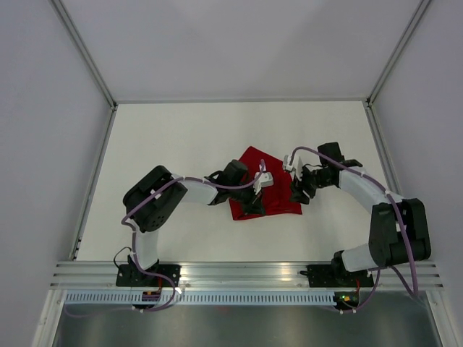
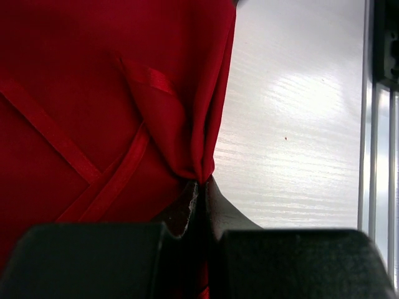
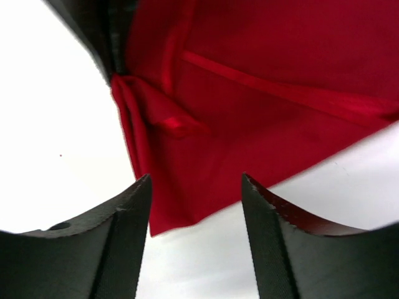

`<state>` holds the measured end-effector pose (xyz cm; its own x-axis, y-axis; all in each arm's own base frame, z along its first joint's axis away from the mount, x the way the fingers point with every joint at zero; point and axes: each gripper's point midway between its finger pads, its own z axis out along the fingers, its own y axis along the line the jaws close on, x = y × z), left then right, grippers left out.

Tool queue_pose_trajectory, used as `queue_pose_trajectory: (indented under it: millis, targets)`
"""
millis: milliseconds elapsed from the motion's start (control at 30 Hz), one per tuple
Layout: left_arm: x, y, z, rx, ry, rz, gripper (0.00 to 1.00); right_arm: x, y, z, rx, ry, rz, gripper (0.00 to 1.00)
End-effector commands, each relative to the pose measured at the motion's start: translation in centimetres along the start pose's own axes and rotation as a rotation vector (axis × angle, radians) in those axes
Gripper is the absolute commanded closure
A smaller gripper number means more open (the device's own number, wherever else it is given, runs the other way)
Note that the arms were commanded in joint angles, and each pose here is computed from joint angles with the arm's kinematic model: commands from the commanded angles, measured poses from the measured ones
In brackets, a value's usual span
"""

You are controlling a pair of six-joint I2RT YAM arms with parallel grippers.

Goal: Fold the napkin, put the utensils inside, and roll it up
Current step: Roll the napkin with the utensil

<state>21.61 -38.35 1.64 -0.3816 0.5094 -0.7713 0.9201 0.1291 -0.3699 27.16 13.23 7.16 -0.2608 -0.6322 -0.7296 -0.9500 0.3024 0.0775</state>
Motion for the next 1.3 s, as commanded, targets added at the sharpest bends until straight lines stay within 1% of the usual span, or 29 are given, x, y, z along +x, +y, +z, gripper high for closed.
queue_pose_trajectory:
  millis: [0,33,67,133,200,400,500,600,733,833,867,967,1000,1033,1067,1133,1167,1200,1233,1267]
  targets:
    - [5.7,-0.5,0.3,0.046,0.126,-0.177,0.98,-2.8,0.7,1.0,0.033,-0.086,-0.260,0.34]
    - [5.7,-0.5,0.3,0.056,0.121,-0.181,0.98,-2.2,1.3,1.2,0.052,-0.067,-0.286,0.33]
    - [5.8,-0.5,0.3,0.058,0.122,-0.188,0.98,-2.6,1.2,1.5,0.076,-0.074,-0.329,0.32]
    - [6.2,-0.5,0.4,0.070,0.130,-0.201,0.98,-2.3,2.6,2.4,0.079,-0.052,-0.384,0.30]
    - [6.6,-0.4,0.5,0.079,0.139,-0.214,0.98,-2.9,3.3,3.2,0.077,-0.059,-0.440,0.27]
    - [7.1,-0.1,0.2,0.105,0.138,-0.250,0.98,-3.1,5.1,4.7,0.000,-0.033,-0.468,0.26]
    - [7.1,-0.1,0.2,0.123,0.136,-0.264,0.98,-2.4,5.8,5.9,-0.034,0.004,-0.480,0.26]
    - [7.0,0.1,0.1,0.124,0.135,-0.267,0.98,-2.1,6.3,6.9,-0.051,0.028,-0.499,0.27]
    - [6.9,0.3,0.1,0.124,0.133,-0.269,0.98,-1.6,6.4,7.7,-0.059,0.057,-0.476,0.29]
    - [6.7,0.4,0.1,0.122,0.130,-0.272,0.98,-1.6,6.3,8.0,-0.068,0.070,-0.447,0.36]
    - [6.7,0.5,0.1,0.121,0.129,-0.272,0.98,-1.5,6.3,8.0,-0.072,0.075,-0.440,0.42]
    - [6.5,0.5,0.1,0.117,0.127,-0.273,0.98,-1.2,6.4,8.2,-0.082,0.088,-0.411,0.52]
    - [6.5,0.6,0.1,0.115,0.126,-0.272,0.98,-1.1,6.3,8.3,-0.084,0.092,-0.405,0.57]
    - [6.4,0.5,0.2,0.116,0.125,-0.272,0.98,-0.9,6.3,8.3,-0.085,0.100,-0.395,0.60]
    - [6.3,0.6,0.2,0.115,0.124,-0.273,0.98,-0.8,6.4,8.4,-0.089,0.105,-0.383,0.66]
    - [6.1,0.6,0.1,0.109,0.120,-0.272,0.98,-0.4,6.4,8.5,-0.099,0.124,-0.366,0.69]
    - [6.0,0.7,0.1,0.108,0.115,-0.269,0.98,-0.4,6.4,8.6,-0.103,0.129,-0.361,0.74]
    - [5.7,0.7,0.1,0.101,0.108,-0.262,0.98,0.0,6.6,8.6,-0.116,0.144,-0.346,0.76]
    - [5.8,0.7,-0.1,0.092,0.106,-0.278,0.96,0.2,6.6,8.6,-0.120,0.151,-0.337,0.77]
    - [5.1,0.9,-0.1,0.085,0.081,-0.262,0.91,-0.2,6.6,8.7,-0.128,0.145,-0.330,0.80]
